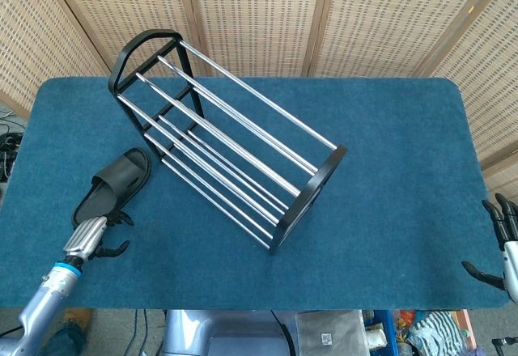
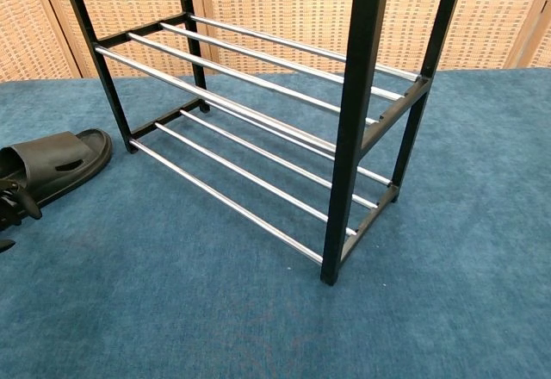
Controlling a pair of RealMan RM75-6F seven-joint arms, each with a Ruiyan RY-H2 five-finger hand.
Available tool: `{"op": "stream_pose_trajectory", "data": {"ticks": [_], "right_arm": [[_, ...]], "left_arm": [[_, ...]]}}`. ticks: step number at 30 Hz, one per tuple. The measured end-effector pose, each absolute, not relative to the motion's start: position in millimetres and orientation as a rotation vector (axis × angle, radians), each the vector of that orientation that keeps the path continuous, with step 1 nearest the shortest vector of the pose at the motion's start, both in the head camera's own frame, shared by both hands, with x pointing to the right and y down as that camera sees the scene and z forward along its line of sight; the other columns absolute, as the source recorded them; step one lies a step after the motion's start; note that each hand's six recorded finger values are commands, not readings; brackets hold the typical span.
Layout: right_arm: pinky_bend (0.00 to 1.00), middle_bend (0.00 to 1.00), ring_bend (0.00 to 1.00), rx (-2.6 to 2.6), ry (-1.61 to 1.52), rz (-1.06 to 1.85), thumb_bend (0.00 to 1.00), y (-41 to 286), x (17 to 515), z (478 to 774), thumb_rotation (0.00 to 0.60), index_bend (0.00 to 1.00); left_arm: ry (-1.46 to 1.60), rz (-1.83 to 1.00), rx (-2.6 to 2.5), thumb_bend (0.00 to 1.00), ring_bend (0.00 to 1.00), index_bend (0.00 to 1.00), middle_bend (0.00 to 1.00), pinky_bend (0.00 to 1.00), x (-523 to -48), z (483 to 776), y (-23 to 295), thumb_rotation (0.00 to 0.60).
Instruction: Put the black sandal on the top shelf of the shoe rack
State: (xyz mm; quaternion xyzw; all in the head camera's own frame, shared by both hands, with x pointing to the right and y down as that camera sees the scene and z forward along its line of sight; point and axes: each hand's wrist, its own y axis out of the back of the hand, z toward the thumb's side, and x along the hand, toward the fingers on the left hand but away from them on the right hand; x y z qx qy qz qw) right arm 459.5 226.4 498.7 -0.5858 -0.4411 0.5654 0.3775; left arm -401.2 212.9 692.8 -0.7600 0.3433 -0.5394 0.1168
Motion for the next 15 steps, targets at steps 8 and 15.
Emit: {"op": "stream_pose_trajectory", "data": {"ticks": [8, 15], "right_arm": [[0.00, 0.00, 0.00, -1.500, -1.131, 1.443, 0.00, 227.4, 459.6, 497.5, 0.600, 0.00], [0.00, 0.00, 0.00, -1.505, -1.131, 1.443, 0.00, 227.7, 459.3, 497.7, 0.600, 0.00]], "left_arm": [[1.014, -1.671, -2.212, 0.38, 0.30, 0.37, 0.28, 0.29, -420.2, 704.8, 200.8, 0.600], [1.088, -1.760, -2.080, 0.38, 0.20, 0.34, 0.18, 0.24, -460.7, 703.7, 178.8, 0.600]]}}
